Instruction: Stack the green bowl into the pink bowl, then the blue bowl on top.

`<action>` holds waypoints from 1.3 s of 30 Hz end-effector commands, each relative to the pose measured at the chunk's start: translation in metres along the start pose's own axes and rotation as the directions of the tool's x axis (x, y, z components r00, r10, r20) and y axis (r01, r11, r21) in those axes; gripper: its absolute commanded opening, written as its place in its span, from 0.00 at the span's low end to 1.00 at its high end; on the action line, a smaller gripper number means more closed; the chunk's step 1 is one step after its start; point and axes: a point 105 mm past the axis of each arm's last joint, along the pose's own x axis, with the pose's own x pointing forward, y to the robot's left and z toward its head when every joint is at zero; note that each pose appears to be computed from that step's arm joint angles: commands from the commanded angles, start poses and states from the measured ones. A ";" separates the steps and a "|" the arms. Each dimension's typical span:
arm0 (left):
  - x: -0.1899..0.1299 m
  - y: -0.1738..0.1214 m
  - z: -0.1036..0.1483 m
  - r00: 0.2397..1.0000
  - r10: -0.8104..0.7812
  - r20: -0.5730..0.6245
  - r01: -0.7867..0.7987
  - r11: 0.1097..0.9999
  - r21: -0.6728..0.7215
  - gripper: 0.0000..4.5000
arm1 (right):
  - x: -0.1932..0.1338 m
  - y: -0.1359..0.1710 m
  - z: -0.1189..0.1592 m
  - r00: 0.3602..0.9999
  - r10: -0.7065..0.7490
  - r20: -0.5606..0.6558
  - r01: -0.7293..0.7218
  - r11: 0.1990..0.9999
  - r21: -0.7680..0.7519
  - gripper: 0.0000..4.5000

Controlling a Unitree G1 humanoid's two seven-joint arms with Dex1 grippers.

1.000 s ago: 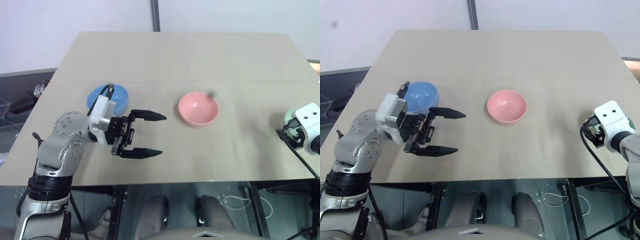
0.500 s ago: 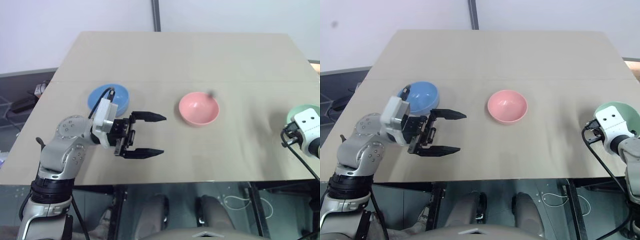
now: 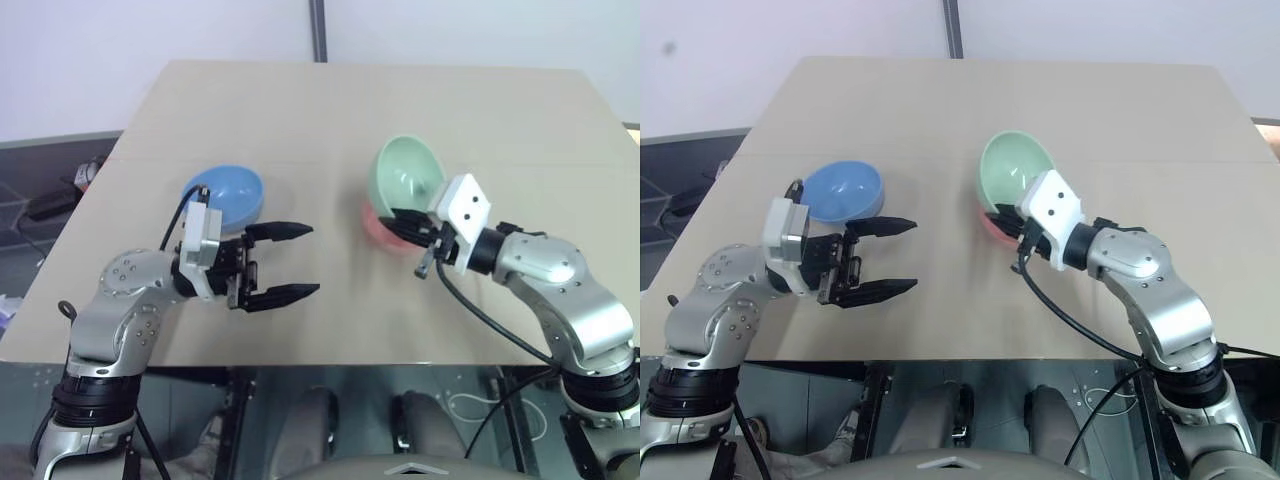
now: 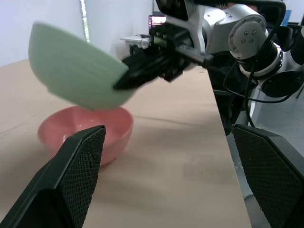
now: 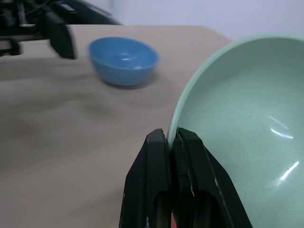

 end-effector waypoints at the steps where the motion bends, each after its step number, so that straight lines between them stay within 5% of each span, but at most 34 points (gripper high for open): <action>1: -0.002 -0.004 0.014 1.000 0.022 0.007 -0.022 0.998 0.066 1.00 | 0.005 -0.012 -0.013 0.998 -0.030 -0.055 0.027 0.998 -0.065 0.35; 6: -0.006 -0.002 0.014 0.996 0.090 0.008 -0.090 0.993 0.081 1.00 | -0.001 -0.021 -0.003 0.998 -0.057 -0.017 0.055 0.994 -0.100 0.83; 9: -0.009 0.003 0.015 0.990 0.139 0.021 -0.140 0.986 0.092 1.00 | -0.007 -0.020 0.017 0.989 -0.067 0.130 0.069 0.998 -0.011 0.83; 12: -0.019 0.013 0.016 0.978 0.205 0.022 -0.206 0.974 0.095 1.00 | -0.024 -0.005 0.030 0.959 0.065 0.276 -0.073 0.997 0.018 0.83; 15: -0.034 0.034 0.015 0.939 0.344 -0.010 -0.340 0.930 0.140 1.00 | -0.041 -0.002 0.030 0.940 0.126 0.318 -0.147 0.988 0.043 0.83; 21: -0.075 0.077 0.008 0.689 0.702 -0.182 -0.579 0.684 0.445 1.00 | -0.074 -0.006 0.018 0.932 0.139 0.334 -0.170 0.983 0.067 0.83; 25: -0.087 0.084 0.006 0.577 0.773 -0.265 -0.571 0.613 0.546 1.00 | -0.078 -0.005 0.021 0.922 0.130 0.366 -0.168 0.983 0.073 0.83; 29: -0.085 0.085 -0.011 0.505 0.720 -0.476 -0.330 0.670 0.665 1.00 | -0.074 -0.004 0.018 0.923 0.118 0.365 -0.153 0.986 0.068 0.83; 35: -0.093 0.087 -0.042 0.373 0.703 -0.606 -0.239 0.704 0.669 1.00 | -0.070 -0.006 0.018 0.927 0.096 0.363 -0.121 0.992 0.048 0.83; 39: -0.093 0.093 -0.046 0.358 0.713 -0.602 -0.244 0.694 0.677 0.57 | -0.070 -0.009 0.013 0.939 0.074 0.336 -0.089 0.996 0.030 0.84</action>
